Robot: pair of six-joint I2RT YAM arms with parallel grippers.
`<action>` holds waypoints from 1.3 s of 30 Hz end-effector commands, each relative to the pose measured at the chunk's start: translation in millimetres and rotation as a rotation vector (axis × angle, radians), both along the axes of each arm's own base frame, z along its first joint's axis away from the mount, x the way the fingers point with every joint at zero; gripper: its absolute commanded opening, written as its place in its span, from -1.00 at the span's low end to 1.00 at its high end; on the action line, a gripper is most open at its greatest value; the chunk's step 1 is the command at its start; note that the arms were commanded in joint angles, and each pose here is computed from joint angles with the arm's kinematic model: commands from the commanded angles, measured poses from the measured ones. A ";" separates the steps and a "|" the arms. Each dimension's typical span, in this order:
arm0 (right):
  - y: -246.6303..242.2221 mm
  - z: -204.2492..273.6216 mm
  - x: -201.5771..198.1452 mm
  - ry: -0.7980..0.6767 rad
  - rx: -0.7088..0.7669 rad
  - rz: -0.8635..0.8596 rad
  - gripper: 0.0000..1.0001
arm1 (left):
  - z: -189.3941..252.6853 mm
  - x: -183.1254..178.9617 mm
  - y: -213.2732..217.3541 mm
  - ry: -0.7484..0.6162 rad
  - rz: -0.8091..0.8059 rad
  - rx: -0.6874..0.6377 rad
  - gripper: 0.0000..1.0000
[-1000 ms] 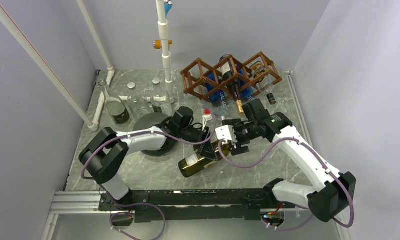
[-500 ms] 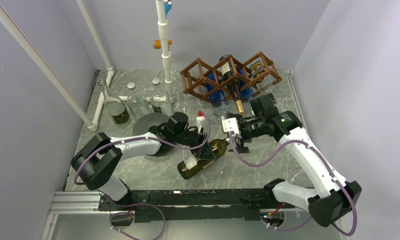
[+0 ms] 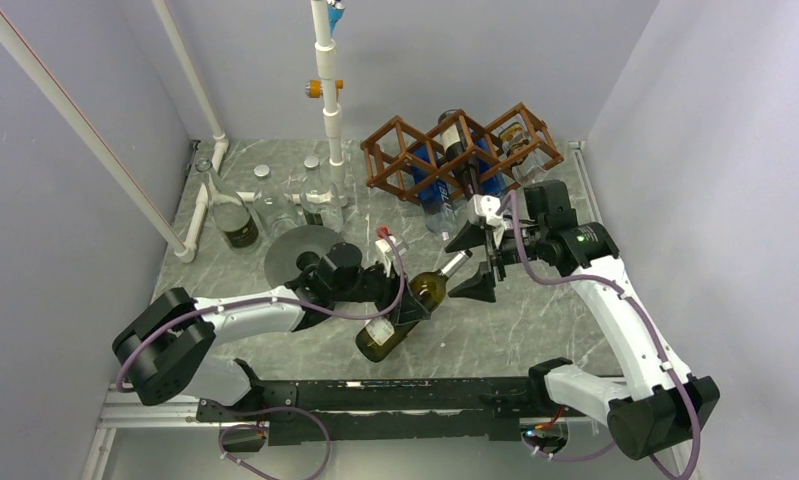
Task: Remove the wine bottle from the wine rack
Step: Place the wine bottle at the corner of the board.
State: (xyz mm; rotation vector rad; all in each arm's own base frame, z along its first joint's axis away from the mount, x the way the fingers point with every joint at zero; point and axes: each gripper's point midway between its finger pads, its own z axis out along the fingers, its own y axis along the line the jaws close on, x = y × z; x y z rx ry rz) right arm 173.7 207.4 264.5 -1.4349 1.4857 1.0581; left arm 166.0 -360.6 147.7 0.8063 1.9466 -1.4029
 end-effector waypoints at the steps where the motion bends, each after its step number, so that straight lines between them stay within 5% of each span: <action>1: 8.7 21.9 -4.1 0.093 0.124 0.024 0.99 | 49.5 18.7 -6.7 -0.179 0.115 -0.149 -1.00; 28: -9.7 -6.2 90.4 0.477 0.241 -0.561 0.99 | 61.6 23.9 -0.7 -0.348 0.404 -0.213 -1.00; 39: -0.5 -18.8 85.2 0.618 0.293 -0.523 0.99 | 71.7 22.8 -4.8 -0.392 0.428 -0.239 -1.00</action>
